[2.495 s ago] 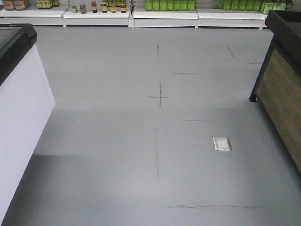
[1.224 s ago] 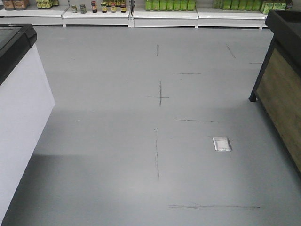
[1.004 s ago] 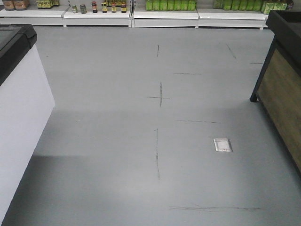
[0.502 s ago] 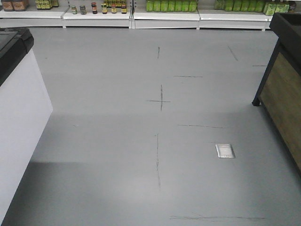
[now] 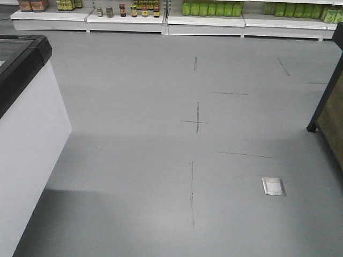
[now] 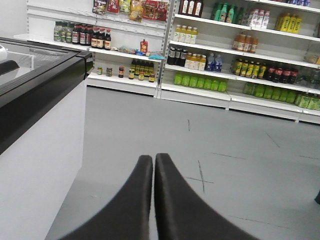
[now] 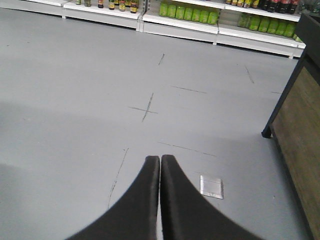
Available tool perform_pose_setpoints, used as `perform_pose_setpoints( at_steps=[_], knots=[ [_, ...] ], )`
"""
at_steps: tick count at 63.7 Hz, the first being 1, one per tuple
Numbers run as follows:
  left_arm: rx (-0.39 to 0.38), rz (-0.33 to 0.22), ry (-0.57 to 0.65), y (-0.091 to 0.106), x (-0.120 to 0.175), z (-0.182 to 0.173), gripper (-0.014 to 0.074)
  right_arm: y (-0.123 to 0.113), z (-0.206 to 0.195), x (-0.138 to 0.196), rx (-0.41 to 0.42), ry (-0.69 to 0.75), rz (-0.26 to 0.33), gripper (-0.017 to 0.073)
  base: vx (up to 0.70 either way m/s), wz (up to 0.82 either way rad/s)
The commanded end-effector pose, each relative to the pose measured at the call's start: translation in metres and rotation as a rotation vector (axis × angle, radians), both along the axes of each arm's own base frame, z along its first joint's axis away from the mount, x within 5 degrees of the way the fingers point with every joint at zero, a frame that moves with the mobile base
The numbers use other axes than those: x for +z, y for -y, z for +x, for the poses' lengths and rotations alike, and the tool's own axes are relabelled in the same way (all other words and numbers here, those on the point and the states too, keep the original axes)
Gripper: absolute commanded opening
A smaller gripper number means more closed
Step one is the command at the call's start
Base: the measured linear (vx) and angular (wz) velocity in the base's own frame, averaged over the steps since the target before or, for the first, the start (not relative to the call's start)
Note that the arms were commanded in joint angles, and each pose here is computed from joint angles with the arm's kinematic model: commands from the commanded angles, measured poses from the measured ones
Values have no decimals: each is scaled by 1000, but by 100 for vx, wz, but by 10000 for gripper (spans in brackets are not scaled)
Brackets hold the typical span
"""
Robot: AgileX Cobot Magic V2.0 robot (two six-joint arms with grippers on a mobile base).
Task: Pick three apples into basket with both arms
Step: 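Drive the base forward across the floor toward the fruit tables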
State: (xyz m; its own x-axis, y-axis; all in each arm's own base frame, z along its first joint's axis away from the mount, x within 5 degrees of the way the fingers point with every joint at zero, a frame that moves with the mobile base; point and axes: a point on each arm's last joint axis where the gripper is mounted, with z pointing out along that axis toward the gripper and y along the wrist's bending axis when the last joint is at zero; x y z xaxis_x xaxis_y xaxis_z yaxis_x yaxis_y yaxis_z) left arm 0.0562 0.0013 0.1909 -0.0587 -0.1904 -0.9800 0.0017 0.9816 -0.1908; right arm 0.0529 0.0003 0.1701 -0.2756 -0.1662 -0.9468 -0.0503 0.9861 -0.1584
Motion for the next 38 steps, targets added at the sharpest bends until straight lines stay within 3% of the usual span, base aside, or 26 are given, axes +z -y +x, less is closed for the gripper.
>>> perform_pose_setpoints(
  at_steps=[1,38],
  knots=[
    [-36,-6,83,3,10,-1,-6,0,0,17,0,110,-17,-8,19,15],
    [-36,-6,83,3,10,-1,-6,0,0,17,0,110,-17,-8,21,-2]
  ],
)
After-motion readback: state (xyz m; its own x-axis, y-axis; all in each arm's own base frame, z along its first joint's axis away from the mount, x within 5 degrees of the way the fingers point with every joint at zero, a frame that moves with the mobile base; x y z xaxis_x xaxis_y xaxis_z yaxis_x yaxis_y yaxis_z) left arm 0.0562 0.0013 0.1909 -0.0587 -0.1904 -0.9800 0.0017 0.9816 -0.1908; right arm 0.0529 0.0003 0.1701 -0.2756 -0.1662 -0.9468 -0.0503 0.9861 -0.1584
